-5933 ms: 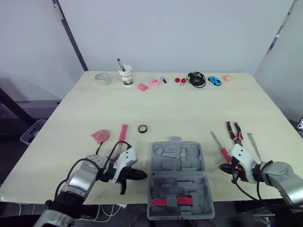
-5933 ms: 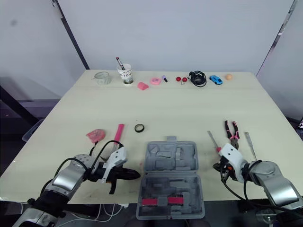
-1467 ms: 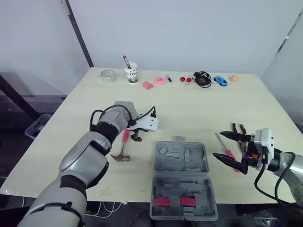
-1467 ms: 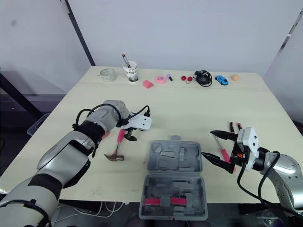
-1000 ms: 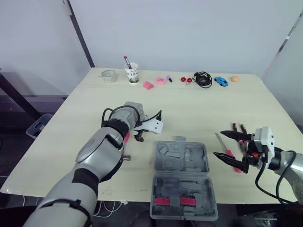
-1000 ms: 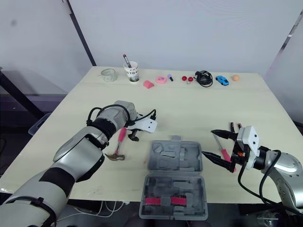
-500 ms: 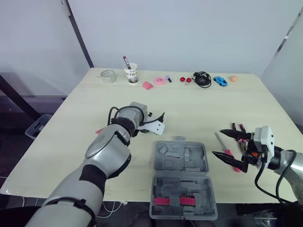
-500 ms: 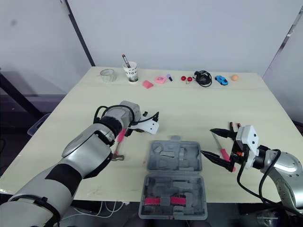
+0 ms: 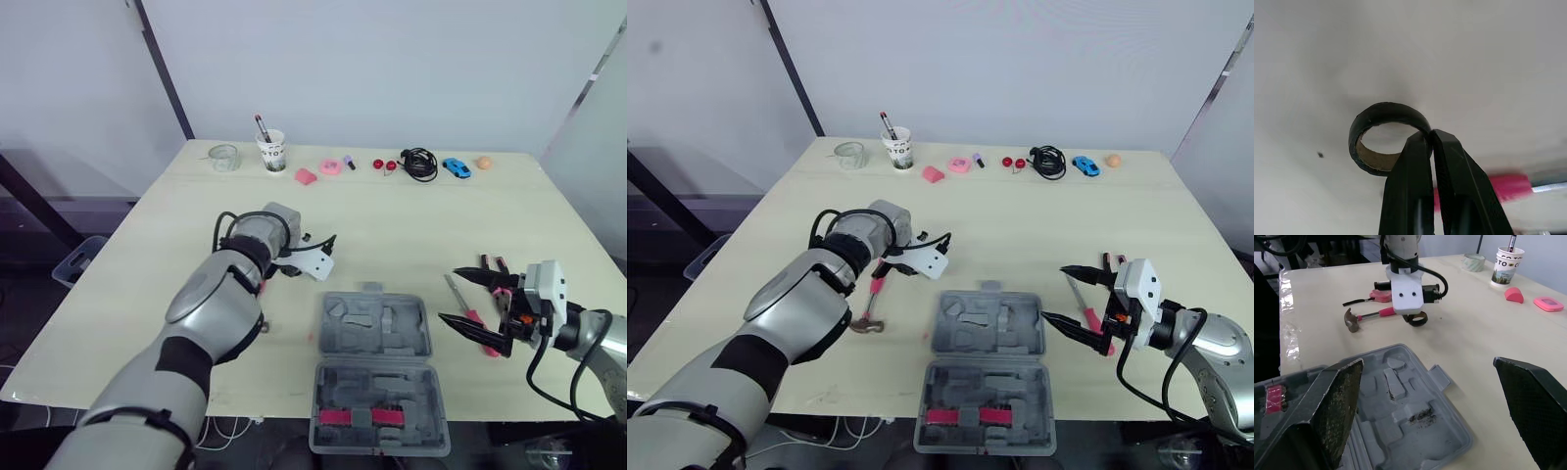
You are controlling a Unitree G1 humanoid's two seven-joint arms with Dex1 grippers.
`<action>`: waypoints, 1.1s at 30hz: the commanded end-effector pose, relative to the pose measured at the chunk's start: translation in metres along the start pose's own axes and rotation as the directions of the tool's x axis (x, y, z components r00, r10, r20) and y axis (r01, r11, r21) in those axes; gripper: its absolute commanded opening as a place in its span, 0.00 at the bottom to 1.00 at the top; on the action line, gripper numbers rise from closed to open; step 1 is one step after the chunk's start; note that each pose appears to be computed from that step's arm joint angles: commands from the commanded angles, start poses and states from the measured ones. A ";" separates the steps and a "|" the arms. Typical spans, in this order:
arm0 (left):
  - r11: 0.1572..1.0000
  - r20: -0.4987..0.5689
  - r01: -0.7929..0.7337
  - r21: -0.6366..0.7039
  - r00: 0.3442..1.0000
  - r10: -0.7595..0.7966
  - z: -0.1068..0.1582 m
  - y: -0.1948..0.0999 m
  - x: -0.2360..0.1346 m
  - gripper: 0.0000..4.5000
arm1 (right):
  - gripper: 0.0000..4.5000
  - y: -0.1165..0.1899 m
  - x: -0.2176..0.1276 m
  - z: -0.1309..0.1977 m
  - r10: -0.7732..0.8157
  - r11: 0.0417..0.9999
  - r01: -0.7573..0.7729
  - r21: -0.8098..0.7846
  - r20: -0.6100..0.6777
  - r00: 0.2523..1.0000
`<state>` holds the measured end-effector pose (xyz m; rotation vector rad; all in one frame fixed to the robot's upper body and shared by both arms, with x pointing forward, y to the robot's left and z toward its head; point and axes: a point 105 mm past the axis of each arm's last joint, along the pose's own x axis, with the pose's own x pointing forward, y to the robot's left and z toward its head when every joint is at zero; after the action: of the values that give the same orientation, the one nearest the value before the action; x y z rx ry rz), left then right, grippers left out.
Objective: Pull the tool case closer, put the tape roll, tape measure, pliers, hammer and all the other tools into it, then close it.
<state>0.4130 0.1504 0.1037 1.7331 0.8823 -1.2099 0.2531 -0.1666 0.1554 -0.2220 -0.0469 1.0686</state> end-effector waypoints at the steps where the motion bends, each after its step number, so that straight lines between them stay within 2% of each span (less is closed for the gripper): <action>1: 1.000 0.047 -0.017 0.024 0.999 0.016 0.003 0.011 -0.028 0.01 | 1.00 0.000 -0.001 0.009 0.017 0.999 -0.016 -0.030 0.017 1.000; 7: 0.998 0.219 0.047 0.046 0.974 -0.056 0.032 0.008 -0.053 0.01 | 1.00 0.002 -0.002 0.006 0.026 0.999 -0.026 -0.023 0.009 1.000; 17: 0.988 0.401 0.070 0.141 0.908 -0.122 0.089 -0.018 -0.063 0.01 | 1.00 -0.003 -0.009 0.005 0.022 0.999 -0.023 -0.026 -0.012 1.000; 25: 0.985 0.401 0.141 0.098 0.900 -0.168 0.095 -0.026 -0.052 0.01 | 1.00 -0.002 -0.011 0.000 0.016 1.000 -0.017 -0.026 -0.027 1.000; 33: 0.988 0.341 0.133 0.082 0.928 -0.153 0.089 -0.027 -0.047 0.01 | 1.00 0.001 -0.012 -0.003 0.016 1.000 -0.016 -0.008 -0.031 0.999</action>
<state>0.3456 0.0744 0.1185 1.4237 0.7527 -1.5822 0.2478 -0.1751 0.1421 -0.2192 0.0225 1.0921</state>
